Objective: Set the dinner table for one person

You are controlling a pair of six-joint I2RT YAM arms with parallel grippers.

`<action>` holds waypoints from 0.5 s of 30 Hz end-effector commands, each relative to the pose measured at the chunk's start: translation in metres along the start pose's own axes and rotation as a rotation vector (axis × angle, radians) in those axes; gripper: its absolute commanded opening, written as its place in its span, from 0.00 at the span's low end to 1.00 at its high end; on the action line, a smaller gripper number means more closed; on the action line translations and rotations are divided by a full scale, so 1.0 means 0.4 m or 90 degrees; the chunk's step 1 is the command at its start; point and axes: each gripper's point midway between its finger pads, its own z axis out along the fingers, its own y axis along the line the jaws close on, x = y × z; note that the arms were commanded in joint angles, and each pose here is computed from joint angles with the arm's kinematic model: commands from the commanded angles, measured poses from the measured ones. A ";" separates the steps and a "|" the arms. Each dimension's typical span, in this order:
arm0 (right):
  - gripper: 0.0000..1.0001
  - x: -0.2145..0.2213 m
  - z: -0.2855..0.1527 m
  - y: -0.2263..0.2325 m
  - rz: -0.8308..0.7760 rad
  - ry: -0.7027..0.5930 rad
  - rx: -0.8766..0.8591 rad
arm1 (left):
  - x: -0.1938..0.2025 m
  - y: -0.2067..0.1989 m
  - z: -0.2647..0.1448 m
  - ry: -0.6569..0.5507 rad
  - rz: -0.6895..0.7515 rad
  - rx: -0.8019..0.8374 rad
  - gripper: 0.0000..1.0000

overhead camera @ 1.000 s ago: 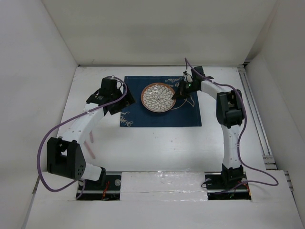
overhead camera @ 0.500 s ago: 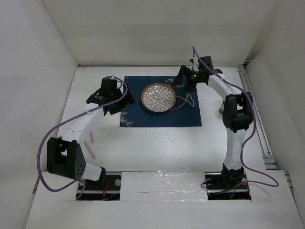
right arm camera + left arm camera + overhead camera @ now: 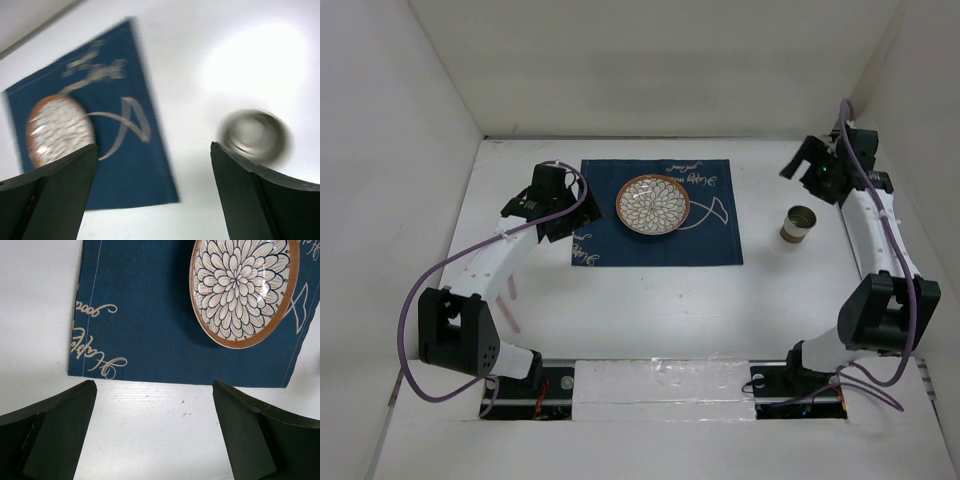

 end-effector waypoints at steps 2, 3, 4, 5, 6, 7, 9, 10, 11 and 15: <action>0.97 0.049 -0.067 -0.225 0.074 -0.037 0.211 | -0.019 -0.007 -0.028 -0.023 0.008 0.012 1.00; 0.97 0.069 -0.072 -0.258 0.106 -0.028 0.238 | -0.023 -0.010 -0.027 -0.028 0.009 0.016 1.00; 0.97 0.088 -0.080 -0.293 0.129 -0.017 0.267 | -0.015 -0.003 -0.023 -0.022 0.008 0.012 1.00; 0.96 0.091 -0.094 -0.326 0.145 -0.021 0.283 | -0.015 -0.003 -0.023 -0.022 0.008 0.012 1.00; 0.96 0.126 -0.091 -0.356 0.161 -0.006 0.306 | -0.017 -0.010 -0.023 -0.024 0.009 0.020 1.00; 0.96 0.130 -0.095 -0.367 0.165 -0.010 0.309 | -0.017 -0.010 -0.023 -0.024 0.009 0.020 1.00; 0.93 0.145 -0.077 -0.373 0.160 -0.003 0.301 | -0.011 -0.013 -0.019 -0.019 0.002 0.026 1.00; 0.91 0.142 -0.069 -0.375 0.159 -0.006 0.300 | -0.010 -0.013 -0.021 -0.024 0.003 0.030 1.00; 0.90 0.137 -0.064 -0.383 0.165 -0.008 0.297 | -0.010 -0.013 -0.021 -0.024 0.003 0.030 1.00; 0.83 0.131 -0.024 -0.395 0.182 -0.011 0.285 | 0.000 -0.010 -0.018 -0.016 0.002 0.031 1.00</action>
